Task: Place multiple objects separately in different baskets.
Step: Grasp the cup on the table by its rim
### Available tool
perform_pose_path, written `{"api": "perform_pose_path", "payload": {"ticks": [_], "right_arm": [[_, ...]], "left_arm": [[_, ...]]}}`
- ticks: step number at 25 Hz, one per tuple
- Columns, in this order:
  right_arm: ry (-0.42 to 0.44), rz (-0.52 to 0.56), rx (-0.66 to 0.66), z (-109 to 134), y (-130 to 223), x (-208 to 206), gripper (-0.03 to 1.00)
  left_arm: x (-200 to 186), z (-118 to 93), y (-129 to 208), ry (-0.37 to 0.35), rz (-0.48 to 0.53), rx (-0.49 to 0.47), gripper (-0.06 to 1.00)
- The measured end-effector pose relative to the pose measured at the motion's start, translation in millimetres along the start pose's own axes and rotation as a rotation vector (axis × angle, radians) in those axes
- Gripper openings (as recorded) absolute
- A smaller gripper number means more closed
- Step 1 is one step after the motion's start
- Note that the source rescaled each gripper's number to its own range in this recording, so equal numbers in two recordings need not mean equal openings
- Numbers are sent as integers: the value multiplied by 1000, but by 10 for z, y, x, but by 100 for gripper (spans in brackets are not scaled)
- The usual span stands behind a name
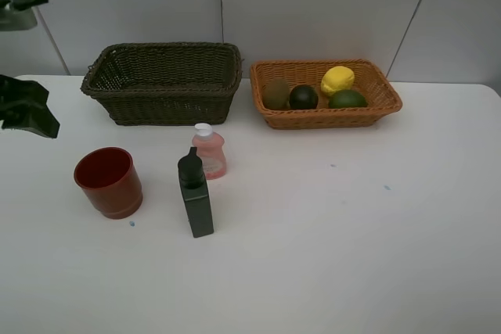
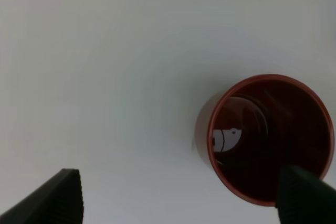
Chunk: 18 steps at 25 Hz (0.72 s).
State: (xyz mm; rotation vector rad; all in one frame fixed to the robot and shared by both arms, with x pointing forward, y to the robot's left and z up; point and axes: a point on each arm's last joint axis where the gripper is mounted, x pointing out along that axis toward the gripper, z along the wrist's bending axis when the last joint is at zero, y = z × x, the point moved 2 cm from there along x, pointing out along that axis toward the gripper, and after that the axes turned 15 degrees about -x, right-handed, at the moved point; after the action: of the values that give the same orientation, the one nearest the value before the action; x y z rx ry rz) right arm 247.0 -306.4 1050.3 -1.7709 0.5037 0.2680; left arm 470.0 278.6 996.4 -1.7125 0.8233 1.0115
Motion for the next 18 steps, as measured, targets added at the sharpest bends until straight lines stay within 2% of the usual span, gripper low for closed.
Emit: {"api": "perform_pose_path", "payload": {"ticks": [5,10,18], "right_arm": [[0,0,0,0,0,0,100],[0,0,0,0,0,0,100],[0,0,0,0,0,0,100]], "left_arm": [[240,10,64,9,10,-4,95],[459,-162,99,32,32,47,95],[859,-320,239,25,126,52,94]]}}
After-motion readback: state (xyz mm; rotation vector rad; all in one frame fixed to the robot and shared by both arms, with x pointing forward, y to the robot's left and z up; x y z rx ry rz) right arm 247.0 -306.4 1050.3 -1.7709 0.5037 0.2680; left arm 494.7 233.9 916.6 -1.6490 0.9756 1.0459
